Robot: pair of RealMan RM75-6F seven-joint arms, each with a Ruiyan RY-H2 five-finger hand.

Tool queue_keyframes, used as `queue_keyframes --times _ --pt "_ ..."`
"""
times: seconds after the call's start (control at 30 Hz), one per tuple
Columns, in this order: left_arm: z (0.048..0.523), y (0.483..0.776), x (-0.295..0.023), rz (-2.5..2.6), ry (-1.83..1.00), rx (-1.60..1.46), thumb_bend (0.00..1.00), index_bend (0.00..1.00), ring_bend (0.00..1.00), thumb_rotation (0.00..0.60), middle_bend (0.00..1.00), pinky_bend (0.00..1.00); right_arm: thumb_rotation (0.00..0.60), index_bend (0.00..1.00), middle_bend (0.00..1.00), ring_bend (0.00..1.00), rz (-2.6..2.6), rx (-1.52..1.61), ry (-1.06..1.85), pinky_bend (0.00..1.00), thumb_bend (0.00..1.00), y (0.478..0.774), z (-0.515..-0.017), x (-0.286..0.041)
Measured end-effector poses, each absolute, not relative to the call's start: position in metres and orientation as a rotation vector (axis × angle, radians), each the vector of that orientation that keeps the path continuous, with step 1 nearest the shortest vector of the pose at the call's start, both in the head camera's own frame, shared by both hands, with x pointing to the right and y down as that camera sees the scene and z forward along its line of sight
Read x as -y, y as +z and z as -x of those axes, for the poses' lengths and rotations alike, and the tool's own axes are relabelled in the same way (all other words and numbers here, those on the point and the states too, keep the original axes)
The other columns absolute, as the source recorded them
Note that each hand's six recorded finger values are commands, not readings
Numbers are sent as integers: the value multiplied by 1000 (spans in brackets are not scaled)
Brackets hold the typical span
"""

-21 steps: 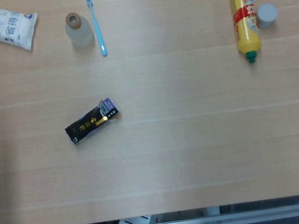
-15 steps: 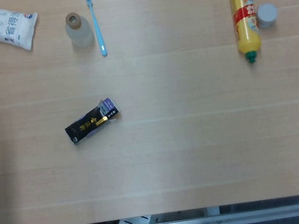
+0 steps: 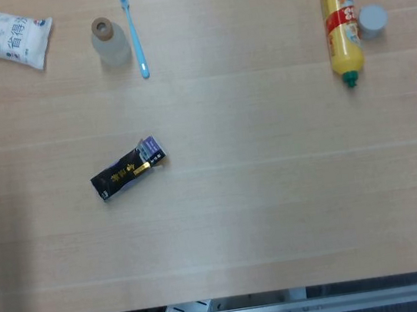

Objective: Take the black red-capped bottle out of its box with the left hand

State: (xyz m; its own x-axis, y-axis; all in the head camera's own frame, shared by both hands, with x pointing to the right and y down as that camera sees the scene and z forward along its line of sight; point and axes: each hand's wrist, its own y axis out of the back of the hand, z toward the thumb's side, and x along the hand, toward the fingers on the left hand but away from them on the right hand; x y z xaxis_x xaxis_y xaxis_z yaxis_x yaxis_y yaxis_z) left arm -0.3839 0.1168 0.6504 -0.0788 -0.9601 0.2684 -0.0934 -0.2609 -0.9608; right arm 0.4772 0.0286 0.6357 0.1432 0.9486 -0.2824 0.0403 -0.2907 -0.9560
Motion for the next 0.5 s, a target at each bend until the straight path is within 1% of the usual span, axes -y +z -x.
queue_keyframes --times 0.1,0.4,0.5 --pt "381 654 -117 1434 -1444 -1195 342 188 90 600 39 287 600 403 250 174 1517 1000 1267 345 90 631 -476 -22" --pt "370 665 -118 1445 -1500 -1165 341 193 51 600 24 231 600 403 250 174 1490 1009 1232 345 90 616 -475 0" --pt "364 668 -117 1434 -1509 -1144 304 214 42 597 22 217 600 403 250 174 1488 1014 1238 345 90 616 -478 2"
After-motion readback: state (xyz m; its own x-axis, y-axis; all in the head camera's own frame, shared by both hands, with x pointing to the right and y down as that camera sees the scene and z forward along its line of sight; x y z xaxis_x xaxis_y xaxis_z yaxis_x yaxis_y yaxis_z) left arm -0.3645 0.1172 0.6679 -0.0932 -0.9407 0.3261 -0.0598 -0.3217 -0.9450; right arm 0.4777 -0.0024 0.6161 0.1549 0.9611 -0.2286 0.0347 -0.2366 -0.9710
